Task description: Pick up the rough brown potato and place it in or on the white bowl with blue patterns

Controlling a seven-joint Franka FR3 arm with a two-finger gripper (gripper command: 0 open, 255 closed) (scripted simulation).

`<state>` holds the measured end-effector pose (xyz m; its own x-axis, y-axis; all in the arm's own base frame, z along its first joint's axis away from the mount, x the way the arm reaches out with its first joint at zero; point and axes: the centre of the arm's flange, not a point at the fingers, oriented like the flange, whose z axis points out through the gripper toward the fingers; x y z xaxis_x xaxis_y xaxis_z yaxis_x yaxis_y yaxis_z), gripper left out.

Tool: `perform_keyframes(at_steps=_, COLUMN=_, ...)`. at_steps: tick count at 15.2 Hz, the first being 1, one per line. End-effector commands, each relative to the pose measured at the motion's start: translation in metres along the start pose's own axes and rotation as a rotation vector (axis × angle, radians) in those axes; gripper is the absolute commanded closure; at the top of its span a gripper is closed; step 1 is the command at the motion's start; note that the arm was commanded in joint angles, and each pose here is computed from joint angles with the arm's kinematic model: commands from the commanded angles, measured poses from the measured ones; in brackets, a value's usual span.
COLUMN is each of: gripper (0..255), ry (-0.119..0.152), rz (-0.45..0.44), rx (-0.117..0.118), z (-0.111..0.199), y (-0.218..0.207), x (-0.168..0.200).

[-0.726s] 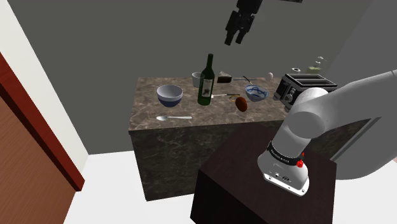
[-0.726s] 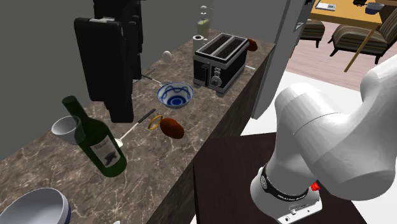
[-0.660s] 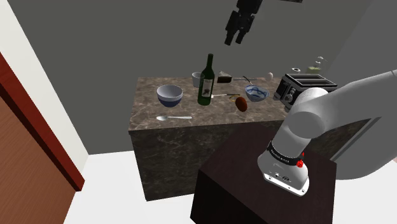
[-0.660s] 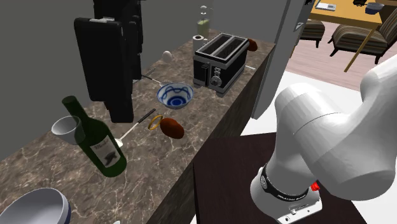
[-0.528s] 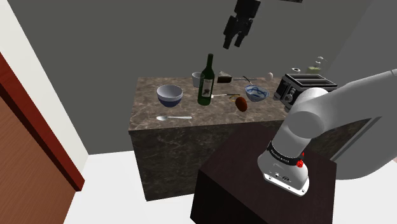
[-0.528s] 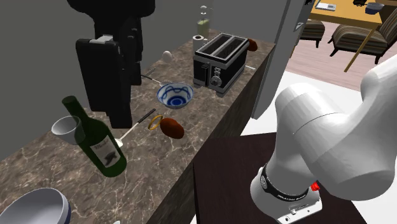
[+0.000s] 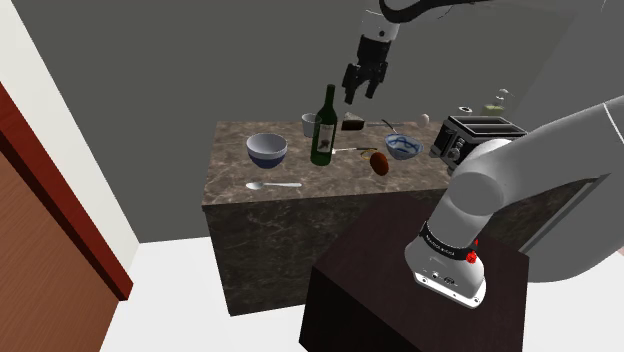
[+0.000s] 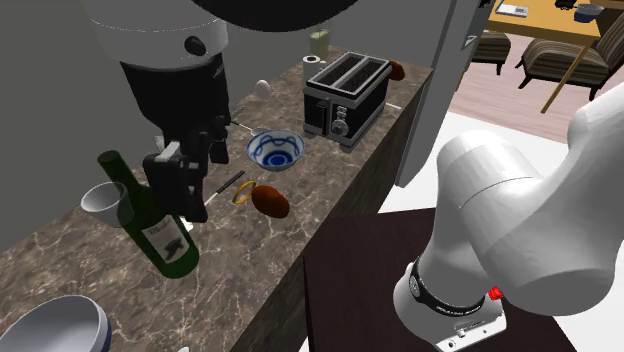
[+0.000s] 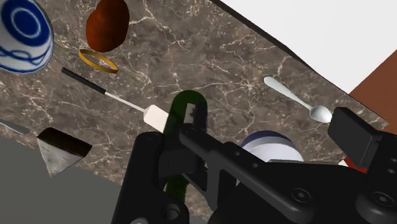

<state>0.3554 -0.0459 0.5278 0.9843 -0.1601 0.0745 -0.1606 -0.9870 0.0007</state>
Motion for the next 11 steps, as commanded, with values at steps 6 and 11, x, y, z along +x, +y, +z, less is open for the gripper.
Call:
perform_keyframes(at_steps=6, gripper=0, ry=-0.053, rz=0.138, rx=-0.084, z=0.08, y=0.037, x=0.018)
perform_keyframes(at_steps=11, gripper=0, ry=-0.092, rz=0.237, rx=-0.144, z=0.135, y=0.068, x=0.026)
